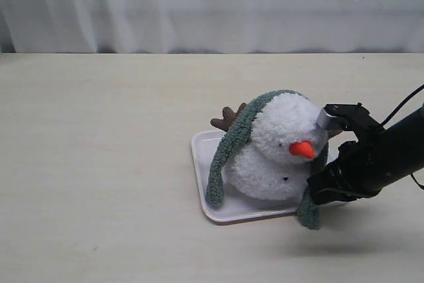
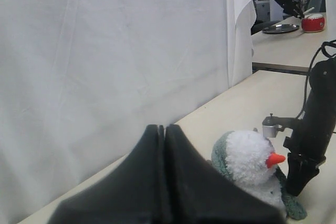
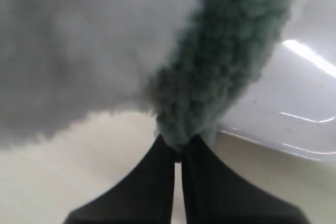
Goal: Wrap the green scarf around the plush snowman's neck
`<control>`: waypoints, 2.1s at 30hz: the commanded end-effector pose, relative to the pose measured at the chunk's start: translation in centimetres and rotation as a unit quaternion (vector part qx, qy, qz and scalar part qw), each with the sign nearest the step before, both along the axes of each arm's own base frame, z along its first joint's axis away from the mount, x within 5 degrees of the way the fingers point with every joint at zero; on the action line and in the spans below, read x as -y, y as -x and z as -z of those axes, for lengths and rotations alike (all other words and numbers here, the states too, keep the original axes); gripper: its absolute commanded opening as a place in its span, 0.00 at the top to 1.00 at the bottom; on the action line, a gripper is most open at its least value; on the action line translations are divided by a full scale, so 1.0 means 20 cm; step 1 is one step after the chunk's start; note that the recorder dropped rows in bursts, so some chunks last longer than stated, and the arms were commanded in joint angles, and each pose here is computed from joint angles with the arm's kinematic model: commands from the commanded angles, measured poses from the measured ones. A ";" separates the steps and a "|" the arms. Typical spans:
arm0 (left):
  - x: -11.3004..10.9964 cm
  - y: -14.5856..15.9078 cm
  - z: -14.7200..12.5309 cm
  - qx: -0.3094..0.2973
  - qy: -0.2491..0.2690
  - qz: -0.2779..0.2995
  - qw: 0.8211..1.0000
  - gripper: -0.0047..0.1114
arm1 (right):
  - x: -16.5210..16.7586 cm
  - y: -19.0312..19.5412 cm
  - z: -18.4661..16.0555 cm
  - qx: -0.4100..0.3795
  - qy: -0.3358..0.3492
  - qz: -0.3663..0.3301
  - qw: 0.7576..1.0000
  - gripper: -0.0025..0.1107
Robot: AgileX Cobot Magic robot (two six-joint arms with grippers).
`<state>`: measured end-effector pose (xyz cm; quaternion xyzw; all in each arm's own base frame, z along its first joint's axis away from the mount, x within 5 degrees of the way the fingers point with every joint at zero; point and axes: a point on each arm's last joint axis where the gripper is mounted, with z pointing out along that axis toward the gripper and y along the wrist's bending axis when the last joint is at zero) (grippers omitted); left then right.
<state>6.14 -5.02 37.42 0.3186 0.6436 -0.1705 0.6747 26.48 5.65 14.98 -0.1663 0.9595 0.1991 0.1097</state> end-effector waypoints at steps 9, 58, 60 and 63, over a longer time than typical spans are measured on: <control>0.00 0.00 0.00 -0.001 0.001 0.000 1.000 0.96 | -0.01 -0.03 -0.06 0.012 -0.007 -0.028 1.000 0.78; 1.06 -0.92 0.94 -0.205 -0.147 0.092 0.963 0.51 | -0.03 0.08 -0.76 0.302 -0.074 -0.009 0.950 0.60; 1.06 -0.95 0.96 -0.205 -0.151 0.089 0.963 0.51 | -0.04 0.08 -0.76 0.303 -0.071 -0.016 0.950 0.64; 1.03 -0.98 0.97 -0.194 -0.166 0.084 0.963 0.51 | -0.04 0.06 -0.74 0.301 -0.070 -0.018 0.951 0.65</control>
